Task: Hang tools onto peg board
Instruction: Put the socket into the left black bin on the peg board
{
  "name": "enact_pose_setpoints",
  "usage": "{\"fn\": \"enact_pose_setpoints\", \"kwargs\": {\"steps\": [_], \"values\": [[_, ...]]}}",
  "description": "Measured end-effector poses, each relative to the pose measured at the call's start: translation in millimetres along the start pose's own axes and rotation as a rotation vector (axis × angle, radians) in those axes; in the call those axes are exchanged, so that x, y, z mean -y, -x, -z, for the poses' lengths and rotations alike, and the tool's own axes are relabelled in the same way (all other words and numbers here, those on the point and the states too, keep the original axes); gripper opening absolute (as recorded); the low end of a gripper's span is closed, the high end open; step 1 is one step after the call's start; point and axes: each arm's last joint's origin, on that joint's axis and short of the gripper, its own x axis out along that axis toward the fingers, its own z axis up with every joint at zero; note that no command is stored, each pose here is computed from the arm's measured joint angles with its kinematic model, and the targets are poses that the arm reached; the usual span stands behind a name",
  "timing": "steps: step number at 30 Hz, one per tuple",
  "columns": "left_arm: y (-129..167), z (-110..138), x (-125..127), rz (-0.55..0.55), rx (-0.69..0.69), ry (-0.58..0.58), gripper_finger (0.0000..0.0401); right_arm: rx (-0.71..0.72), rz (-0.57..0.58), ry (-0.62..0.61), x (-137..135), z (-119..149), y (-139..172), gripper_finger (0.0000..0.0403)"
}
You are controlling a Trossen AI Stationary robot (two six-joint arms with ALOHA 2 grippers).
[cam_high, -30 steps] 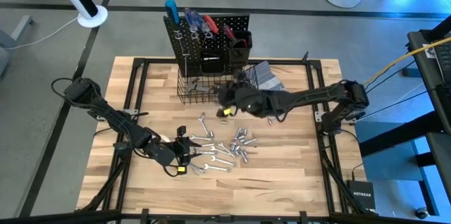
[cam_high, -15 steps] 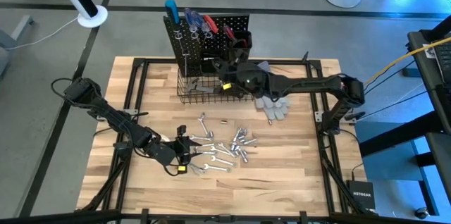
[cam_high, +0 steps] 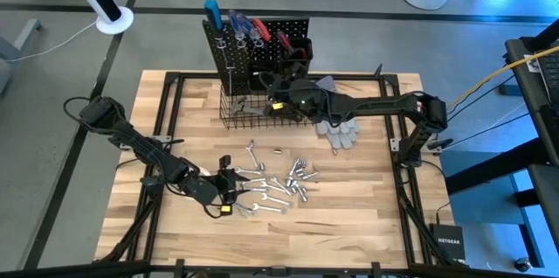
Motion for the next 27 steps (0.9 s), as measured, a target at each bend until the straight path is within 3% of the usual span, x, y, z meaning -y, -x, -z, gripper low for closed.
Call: {"fn": "enact_pose_setpoints", "kwargs": {"steps": [6, 15, 21, 27], "values": [[0, 1, 0, -0.002, -0.007, 0.008, 0.0136, 0.018, 0.007, 0.026, -6, -14, 22, 0.0183], [1, 2, 1, 0.003, -0.019, 0.023, 0.0136, -0.052, -0.265, 0.111, -21, -35, 121, 0.0186], [1, 2, 1, 0.003, -0.019, 0.027, 0.0136, -0.274, -0.527, 0.114, -29, -17, 176, 0.0186], [1, 2, 1, 0.002, -0.015, 0.025, 0.0136, -0.491, -0.619, 0.128, -44, 13, 196, 0.0186]]}}
